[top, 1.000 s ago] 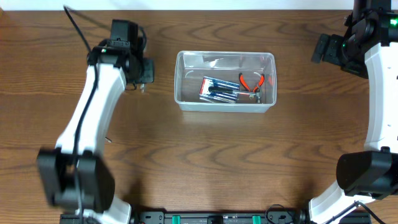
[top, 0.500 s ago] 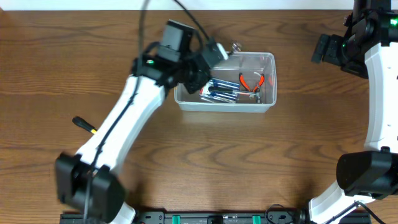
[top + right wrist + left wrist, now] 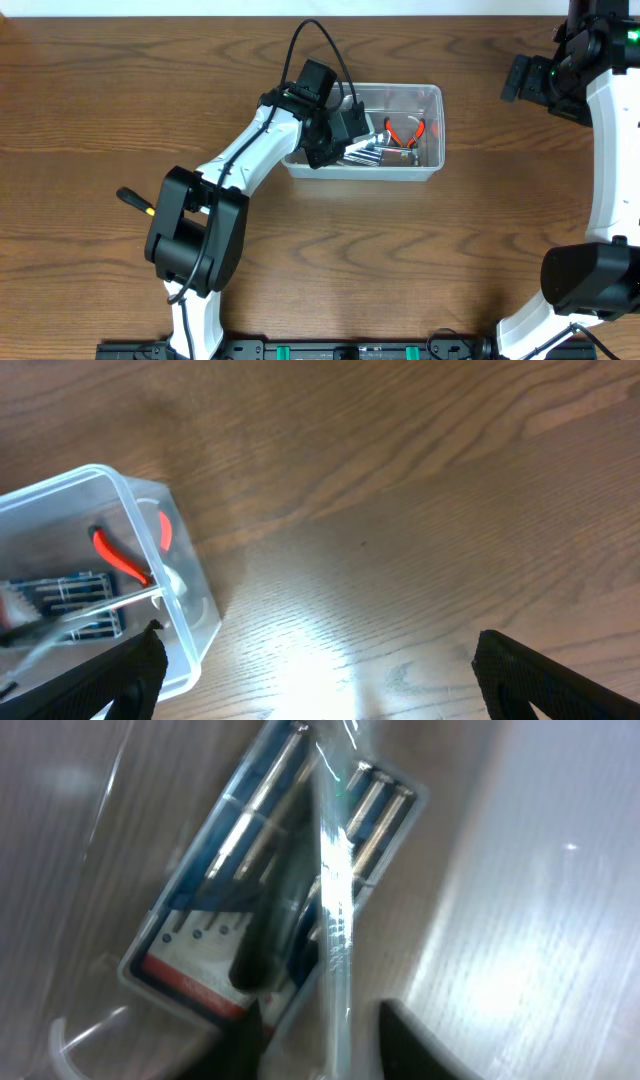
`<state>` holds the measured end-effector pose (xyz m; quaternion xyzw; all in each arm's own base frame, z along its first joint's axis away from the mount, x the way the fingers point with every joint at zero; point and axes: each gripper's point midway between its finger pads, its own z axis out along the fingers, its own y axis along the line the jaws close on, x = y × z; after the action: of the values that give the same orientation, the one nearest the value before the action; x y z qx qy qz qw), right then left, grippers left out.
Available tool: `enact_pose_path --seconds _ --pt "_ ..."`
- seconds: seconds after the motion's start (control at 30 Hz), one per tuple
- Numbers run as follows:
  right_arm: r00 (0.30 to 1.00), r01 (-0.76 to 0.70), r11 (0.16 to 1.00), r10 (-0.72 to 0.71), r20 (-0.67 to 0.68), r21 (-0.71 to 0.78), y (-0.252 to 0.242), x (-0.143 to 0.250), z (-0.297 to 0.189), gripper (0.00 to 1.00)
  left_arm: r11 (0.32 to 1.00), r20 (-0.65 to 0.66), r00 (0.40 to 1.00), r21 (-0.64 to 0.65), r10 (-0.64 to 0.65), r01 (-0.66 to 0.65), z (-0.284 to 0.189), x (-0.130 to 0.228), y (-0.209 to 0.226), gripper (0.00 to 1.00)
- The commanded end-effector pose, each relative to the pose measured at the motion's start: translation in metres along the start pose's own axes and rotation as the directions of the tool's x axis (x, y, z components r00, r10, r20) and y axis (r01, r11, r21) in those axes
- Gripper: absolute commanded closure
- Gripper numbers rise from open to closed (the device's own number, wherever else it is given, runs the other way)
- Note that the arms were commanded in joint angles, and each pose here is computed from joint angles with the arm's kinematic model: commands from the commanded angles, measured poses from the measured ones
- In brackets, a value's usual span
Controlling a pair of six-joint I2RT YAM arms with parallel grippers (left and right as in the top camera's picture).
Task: Pack container
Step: 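Release the wrench and withdraw the left gripper to the left, then move the left gripper over the yellow-and-black screwdriver handle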
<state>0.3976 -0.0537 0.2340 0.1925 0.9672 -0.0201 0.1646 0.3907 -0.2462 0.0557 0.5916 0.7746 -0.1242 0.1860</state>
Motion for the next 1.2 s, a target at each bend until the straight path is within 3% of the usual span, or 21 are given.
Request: enact_pose_path --seconds 0.0,0.27,0.37,0.47,0.57,0.63,0.7,0.77,0.83,0.9,0.97,1.1,1.17 --pt "1.000 0.012 1.000 -0.012 -0.007 0.016 -0.003 0.000 0.003 0.01 1.000 -0.009 1.000 -0.017 0.015 -0.016 -0.003 0.001 0.003 0.48" --pt "1.000 0.022 1.000 -0.022 -0.006 0.019 -0.004 0.000 0.003 0.01 0.993 0.054 0.995 -0.077 -0.089 0.093 -0.040 -0.017 0.007 0.25" --pt "1.000 0.018 0.999 -0.018 -0.004 0.031 -0.008 -0.001 0.003 0.01 0.966 0.093 0.987 -0.209 -0.134 0.151 -0.086 -0.027 0.019 0.20" --pt "1.000 0.014 0.999 -0.014 -0.003 0.039 -0.012 -0.002 0.004 0.01 0.891 0.137 0.968 -0.382 -0.210 0.248 -0.141 -0.027 0.035 0.16" --pt "1.000 0.008 0.999 -0.008 -0.003 0.042 -0.016 -0.002 0.004 0.01 0.735 0.245 0.893 -0.507 -0.377 0.450 -0.204 -0.006 0.049 0.04" --pt "1.000 0.005 0.999 -0.005 -0.004 0.044 -0.017 -0.003 0.004 0.01 0.577 0.328 0.779 -0.532 -0.535 0.620 -0.236 0.024 0.053 0.01" --pt "1.000 -0.001 0.999 0.001 -0.003 0.045 -0.019 -0.003 0.004 0.01 0.362 0.412 0.594 -0.515 -0.691 0.777 -0.261 0.065 0.051 0.02" --pt "1.000 -0.004 0.999 0.004 -0.002 0.046 -0.020 -0.004 0.004 0.01 0.077 0.484 0.333 -0.475 -0.809 0.877 -0.280 0.116 0.042 0.02" --pt "1.000 -0.006 0.999 0.006 -0.002 0.047 -0.021 -0.004 0.004 0.01 -0.210 0.513 0.044 -0.427 -0.857 0.880 -0.288 0.169 0.023 0.02" --pt "1.000 -0.006 0.999 0.006 -0.001 0.047 -0.021 -0.004 0.004 0.01 -0.386 0.517 -0.138 -0.409 -0.845 0.827 -0.290 0.204 0.008 0.02" --pt "1.000 -0.007 0.999 0.007 0.000 0.047 -0.021 -0.004 0.004 0.01 -0.478 0.513 -0.240 -0.402 -0.824 0.781 -0.287 0.228 -0.002 0.02" --pt "1.000 -0.006 0.999 0.006 -0.001 0.047 -0.021 -0.004 0.004 0.01 -0.554 0.503 -0.327 -0.412 -0.800 0.723 -0.275 0.261 -0.009 0.02" --pt "1.000 -0.006 0.999 0.006 -0.002 0.047 -0.021 -0.004 0.004 0.01 -0.625 0.520 -0.398 -0.391 -0.756 0.676 -0.266 0.278 -0.011 0.02"
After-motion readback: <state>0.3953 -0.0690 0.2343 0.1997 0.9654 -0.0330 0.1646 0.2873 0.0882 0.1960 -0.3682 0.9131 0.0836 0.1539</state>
